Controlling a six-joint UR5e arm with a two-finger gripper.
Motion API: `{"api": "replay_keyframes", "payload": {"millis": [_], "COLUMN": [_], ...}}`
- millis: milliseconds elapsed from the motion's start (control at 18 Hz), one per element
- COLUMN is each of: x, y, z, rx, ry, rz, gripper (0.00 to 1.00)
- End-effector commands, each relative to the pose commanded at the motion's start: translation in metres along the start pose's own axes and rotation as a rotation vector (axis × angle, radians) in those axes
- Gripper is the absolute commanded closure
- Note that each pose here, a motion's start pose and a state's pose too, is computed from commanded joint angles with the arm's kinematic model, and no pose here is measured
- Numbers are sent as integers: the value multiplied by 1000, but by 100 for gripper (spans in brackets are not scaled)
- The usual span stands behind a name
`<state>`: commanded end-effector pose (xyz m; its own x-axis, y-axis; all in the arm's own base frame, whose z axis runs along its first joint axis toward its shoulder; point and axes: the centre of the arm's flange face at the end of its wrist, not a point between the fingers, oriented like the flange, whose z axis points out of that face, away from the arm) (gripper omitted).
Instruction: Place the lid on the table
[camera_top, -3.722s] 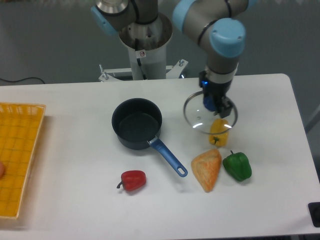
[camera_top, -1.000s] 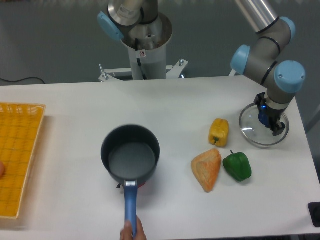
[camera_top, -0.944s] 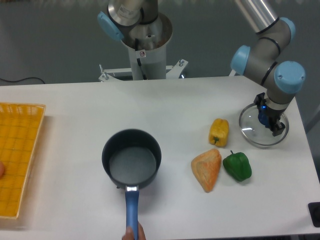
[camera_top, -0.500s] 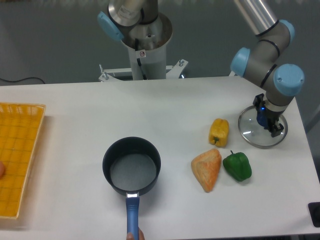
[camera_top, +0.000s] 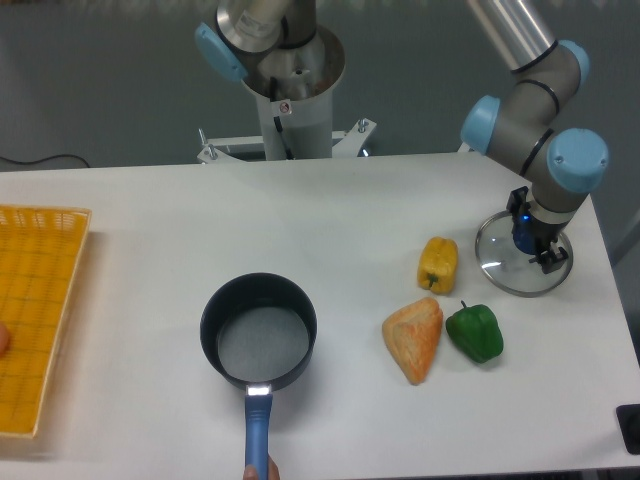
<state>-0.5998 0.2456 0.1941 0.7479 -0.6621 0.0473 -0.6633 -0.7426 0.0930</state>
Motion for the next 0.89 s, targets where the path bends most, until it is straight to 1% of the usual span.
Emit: {"api": "replay_keyframes", "payload": {"millis": [56, 111, 278, 444, 611, 667, 722, 889], "x": [-1, -1, -2, -2, -7, -9, -10, -9], "y": [-1, -2, -3, -3, -16, -26, -36, -52], "z": [-3, -5, -12, -28, -46, -53, -62, -94], "rx": [-1, -2, -7, -17, -27, -31, -36, -55], "ry": [-5, -6, -18, -42, -69, -79, -92, -133], "rz": [-1, -2, -3, -5, -4, -4, 4, 23], "gripper": [9, 1, 0, 0, 0, 0, 0, 0]}}
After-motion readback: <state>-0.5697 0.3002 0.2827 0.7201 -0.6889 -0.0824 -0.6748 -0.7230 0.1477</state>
